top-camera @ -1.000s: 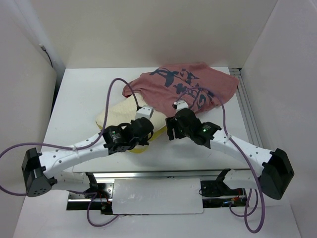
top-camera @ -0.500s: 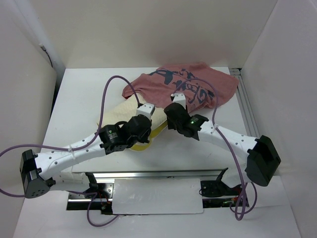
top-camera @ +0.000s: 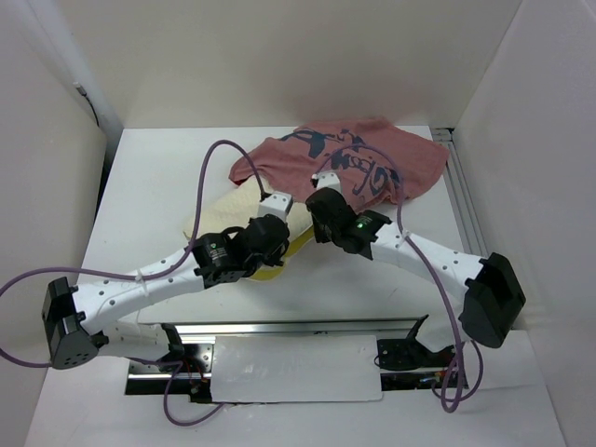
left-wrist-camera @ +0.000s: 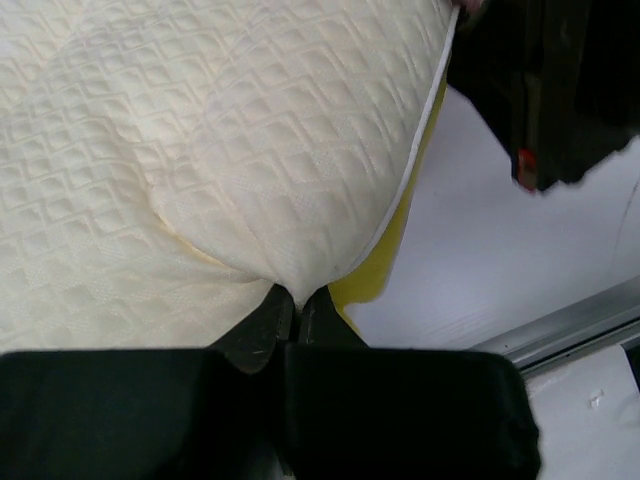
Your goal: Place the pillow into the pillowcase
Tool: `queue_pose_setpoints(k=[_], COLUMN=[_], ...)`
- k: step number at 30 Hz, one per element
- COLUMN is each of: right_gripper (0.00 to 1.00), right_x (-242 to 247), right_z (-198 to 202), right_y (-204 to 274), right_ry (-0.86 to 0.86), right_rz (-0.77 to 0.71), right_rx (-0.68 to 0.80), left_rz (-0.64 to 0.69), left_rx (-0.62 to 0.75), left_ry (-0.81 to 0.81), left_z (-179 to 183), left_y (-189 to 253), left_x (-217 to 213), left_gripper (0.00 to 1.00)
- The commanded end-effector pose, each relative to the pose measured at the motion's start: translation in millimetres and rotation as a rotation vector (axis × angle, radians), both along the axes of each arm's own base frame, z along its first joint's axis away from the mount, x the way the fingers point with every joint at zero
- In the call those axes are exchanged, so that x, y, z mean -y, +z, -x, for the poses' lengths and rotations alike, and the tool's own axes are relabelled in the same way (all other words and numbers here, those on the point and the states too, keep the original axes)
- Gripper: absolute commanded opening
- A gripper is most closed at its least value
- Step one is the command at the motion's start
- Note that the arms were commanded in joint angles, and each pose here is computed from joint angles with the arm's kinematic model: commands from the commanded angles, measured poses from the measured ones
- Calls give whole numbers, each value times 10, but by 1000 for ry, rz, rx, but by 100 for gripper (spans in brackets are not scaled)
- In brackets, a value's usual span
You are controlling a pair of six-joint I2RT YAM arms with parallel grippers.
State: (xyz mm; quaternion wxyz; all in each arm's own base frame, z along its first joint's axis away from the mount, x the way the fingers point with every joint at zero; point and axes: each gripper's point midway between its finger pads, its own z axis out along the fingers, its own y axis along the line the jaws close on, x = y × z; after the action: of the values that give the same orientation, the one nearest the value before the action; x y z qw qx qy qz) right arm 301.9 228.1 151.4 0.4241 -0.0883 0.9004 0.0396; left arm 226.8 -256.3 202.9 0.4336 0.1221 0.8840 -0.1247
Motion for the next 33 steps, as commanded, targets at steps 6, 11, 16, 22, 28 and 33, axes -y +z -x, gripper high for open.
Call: queue_pose_setpoints(k=[6,11,16,22,28,33], right_gripper=[0,0,0,0,89,100], right_x=[-1065,-1059,-1000,-1011,-886,-745], right_z=[1337,1912,2469,2181,1913,1448], right_y=[1174,1719,2088,1910,1158,1143], right_ry=[816,1112,1471,1287,1101,844], right_rz=[-416,-592,-723,-662,-415,-317], right_rx=[-12,98,181,198,-26,75], left_rz=[269,339,367,311,255,193], left_rx=[202,250,228,84,-96,-93], left_ry=[149,211,258,224,115,240], left_z=[-441,-562,-634,-530,10,117], left_y=[915,1171,1069,531,76,109], left_x=[344,297,337,431,155,-350], left_gripper=[0,0,0,0,76,99])
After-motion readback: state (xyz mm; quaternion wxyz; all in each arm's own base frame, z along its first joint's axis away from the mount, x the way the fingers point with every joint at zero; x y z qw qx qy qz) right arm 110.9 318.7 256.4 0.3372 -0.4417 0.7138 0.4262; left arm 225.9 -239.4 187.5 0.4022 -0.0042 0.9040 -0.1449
